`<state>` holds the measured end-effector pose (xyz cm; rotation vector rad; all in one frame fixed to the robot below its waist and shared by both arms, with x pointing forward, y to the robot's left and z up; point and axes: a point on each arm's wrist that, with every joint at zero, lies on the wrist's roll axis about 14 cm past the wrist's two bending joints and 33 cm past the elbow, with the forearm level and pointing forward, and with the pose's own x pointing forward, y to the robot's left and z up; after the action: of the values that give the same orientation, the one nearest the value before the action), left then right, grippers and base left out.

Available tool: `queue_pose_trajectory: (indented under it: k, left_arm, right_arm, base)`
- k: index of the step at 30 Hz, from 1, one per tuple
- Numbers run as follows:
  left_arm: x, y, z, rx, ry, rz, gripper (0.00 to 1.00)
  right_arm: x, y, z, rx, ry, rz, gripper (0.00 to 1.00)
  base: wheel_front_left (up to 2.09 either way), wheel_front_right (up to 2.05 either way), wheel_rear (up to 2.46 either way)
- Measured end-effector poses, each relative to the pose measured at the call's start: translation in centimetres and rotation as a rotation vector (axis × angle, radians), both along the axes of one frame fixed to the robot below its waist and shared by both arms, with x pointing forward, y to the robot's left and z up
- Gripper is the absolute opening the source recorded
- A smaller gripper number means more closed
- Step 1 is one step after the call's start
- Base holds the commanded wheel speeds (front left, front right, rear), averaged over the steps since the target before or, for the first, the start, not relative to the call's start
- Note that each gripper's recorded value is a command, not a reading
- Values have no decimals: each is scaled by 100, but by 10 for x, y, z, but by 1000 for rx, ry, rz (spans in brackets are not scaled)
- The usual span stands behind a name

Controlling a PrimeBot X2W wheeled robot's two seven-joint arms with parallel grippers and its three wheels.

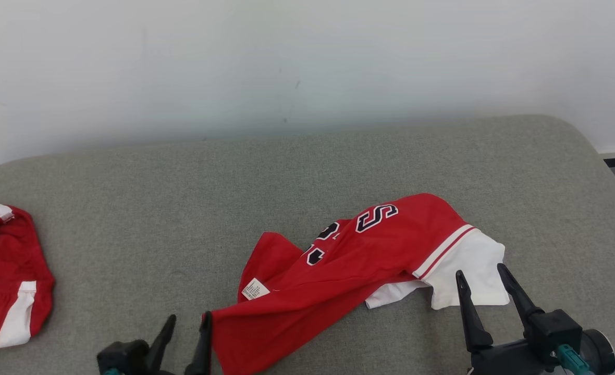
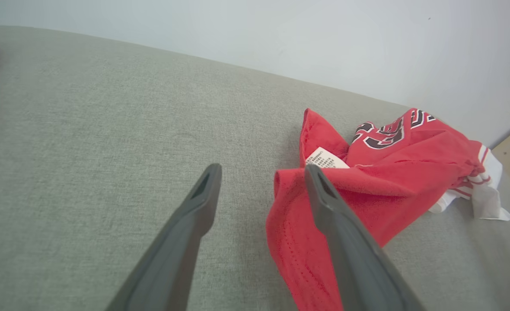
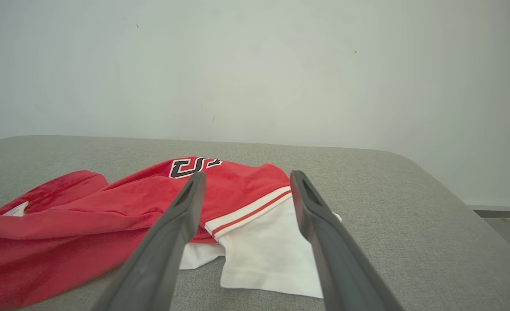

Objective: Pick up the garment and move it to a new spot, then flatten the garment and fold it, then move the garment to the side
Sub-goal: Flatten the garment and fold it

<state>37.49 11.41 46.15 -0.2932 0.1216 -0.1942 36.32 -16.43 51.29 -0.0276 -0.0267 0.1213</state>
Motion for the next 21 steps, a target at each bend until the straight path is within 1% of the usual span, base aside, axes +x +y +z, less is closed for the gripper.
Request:
queue_pose_trajectory:
  k: [4,6,10,16,21]
  left_arm:
    - [6,27,12,15,-3,65,100]
    - [12,30,18,19,16,65,100]
    - [31,10,32,49,65,-30,100]
    - [48,-15,0,119,274,-143,100]
    - [56,-39,-18,100,382,-206,100]
  right_arm:
    - [-3,-2,-1,7,1,-9,100]
    - [-5,-3,-5,9,11,-12,100]
    - [-5,0,-7,18,18,-4,100]
    - [-2,2,-7,40,20,1,100]
    - [-2,-9,-10,49,27,-34,100]
  base:
    - [0,0,0]
    - [0,0,0]
    - [0,0,0]
    - [0,0,0]
    - [0,0,0]
